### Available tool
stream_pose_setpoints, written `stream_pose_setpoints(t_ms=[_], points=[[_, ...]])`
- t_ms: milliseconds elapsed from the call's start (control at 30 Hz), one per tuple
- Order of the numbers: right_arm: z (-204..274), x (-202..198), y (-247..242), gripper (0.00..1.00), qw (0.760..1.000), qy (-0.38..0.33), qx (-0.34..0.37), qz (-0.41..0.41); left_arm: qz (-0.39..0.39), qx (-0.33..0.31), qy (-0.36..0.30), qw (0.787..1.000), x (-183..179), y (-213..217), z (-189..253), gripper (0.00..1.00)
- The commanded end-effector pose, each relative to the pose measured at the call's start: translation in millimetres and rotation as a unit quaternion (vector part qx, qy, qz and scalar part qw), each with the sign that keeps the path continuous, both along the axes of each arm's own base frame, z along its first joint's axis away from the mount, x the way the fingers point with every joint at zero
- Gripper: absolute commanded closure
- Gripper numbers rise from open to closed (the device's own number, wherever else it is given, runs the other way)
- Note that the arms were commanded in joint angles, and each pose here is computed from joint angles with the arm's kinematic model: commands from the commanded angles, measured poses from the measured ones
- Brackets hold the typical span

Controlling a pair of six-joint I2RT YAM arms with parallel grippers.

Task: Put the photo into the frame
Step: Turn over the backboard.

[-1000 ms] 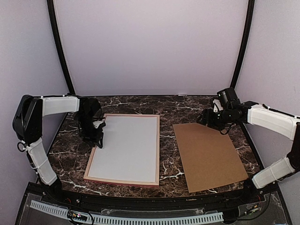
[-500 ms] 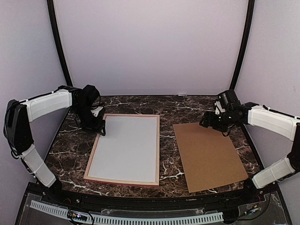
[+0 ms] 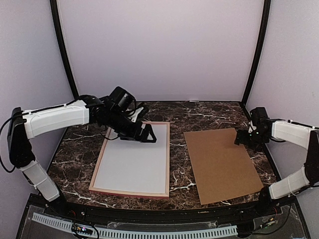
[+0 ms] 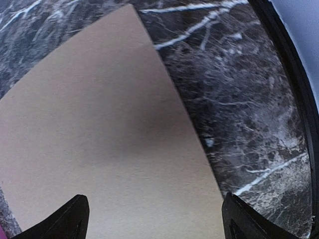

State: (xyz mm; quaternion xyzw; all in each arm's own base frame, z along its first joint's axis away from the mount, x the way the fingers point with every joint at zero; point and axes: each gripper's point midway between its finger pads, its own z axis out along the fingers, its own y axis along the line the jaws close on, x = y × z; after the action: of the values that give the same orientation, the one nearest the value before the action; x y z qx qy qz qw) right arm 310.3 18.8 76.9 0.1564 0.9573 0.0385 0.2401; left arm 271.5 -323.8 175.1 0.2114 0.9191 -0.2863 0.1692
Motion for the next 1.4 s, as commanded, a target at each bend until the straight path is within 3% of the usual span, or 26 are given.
stream_pose_setpoints(t_ms=[0,267,467,1033,1367], points=[[-9,1,-18,0.06,1.000,0.000,0.003,-0.021,-0.039,-0.057,0.000,0.998,-8,-71,5,0.01],[-43,-4,-25,0.07,0.996,0.023,0.066,-0.049,-0.126,-0.066,0.017,0.990,-38,-180,-27,0.01],[-47,-11,-20,0.07,0.995,0.023,0.086,-0.051,-0.141,-0.055,0.042,0.988,-47,-213,-68,0.01],[-34,-30,16,0.15,0.981,0.005,0.192,-0.028,-0.089,-0.006,0.055,0.994,-35,-211,-128,0.01],[1,-35,48,0.32,0.961,-0.019,0.273,0.034,-0.067,0.007,0.068,0.995,-32,-202,-137,0.01]])
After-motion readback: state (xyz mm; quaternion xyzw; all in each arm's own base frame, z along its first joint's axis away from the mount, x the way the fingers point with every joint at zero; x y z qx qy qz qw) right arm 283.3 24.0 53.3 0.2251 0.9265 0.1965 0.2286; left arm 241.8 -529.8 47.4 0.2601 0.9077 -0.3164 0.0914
